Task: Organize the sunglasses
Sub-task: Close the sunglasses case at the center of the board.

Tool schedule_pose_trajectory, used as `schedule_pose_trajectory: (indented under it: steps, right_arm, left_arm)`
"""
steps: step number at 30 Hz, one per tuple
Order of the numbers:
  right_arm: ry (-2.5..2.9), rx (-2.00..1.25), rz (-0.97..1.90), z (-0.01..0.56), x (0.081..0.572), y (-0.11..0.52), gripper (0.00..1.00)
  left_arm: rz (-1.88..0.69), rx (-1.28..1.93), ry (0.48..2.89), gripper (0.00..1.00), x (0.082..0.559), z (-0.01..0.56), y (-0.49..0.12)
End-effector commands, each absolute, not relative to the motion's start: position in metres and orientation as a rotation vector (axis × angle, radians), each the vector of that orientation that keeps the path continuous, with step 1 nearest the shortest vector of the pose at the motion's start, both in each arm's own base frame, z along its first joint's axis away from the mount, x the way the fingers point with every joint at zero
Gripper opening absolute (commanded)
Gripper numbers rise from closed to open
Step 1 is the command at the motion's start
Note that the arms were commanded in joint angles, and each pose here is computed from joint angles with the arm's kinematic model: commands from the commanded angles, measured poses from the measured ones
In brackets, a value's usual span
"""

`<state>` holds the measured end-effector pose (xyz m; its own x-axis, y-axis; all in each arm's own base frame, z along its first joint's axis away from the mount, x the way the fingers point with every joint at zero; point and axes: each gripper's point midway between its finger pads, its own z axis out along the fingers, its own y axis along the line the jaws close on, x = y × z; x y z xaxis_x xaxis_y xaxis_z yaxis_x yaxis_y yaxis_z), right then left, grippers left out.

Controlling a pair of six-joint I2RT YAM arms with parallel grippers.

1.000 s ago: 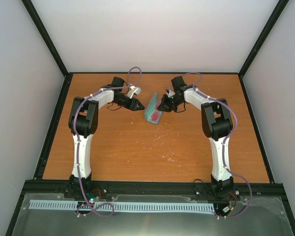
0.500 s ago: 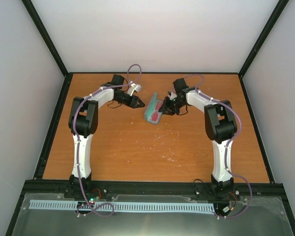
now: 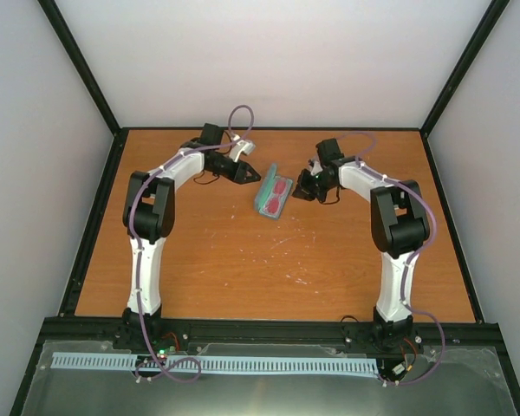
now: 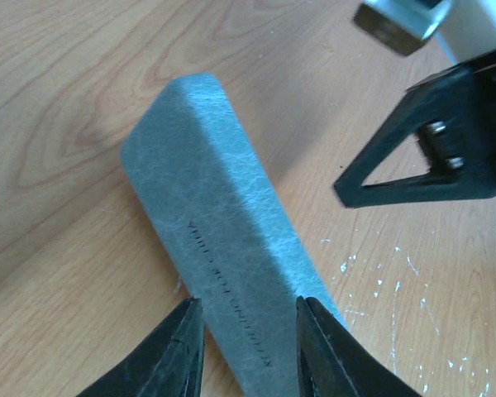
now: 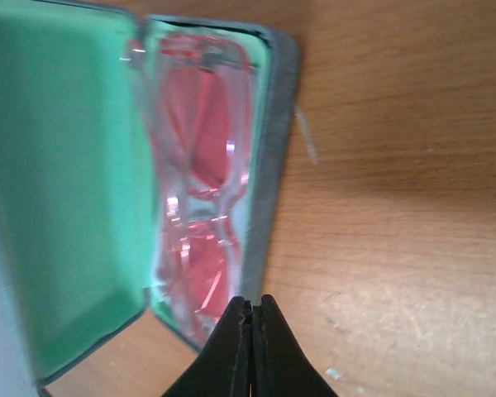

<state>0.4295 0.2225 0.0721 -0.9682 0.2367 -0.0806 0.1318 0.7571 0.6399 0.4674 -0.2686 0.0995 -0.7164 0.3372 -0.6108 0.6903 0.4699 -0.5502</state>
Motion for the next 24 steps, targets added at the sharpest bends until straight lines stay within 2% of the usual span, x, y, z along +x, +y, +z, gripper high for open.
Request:
schedule_pose_trajectory:
  steps: [1,24]
  right_arm:
    - [2.854,0.321,0.900,0.045,0.426,0.217,0.03]
    - [2.890,0.314,0.995,0.002,0.428,0.241,0.03]
  left_arm:
    - [-1.145,0.895,2.266,0.33,0.463,0.113,-0.283]
    - [-1.164,0.973,2.284,0.33,0.446,0.097,-0.315]
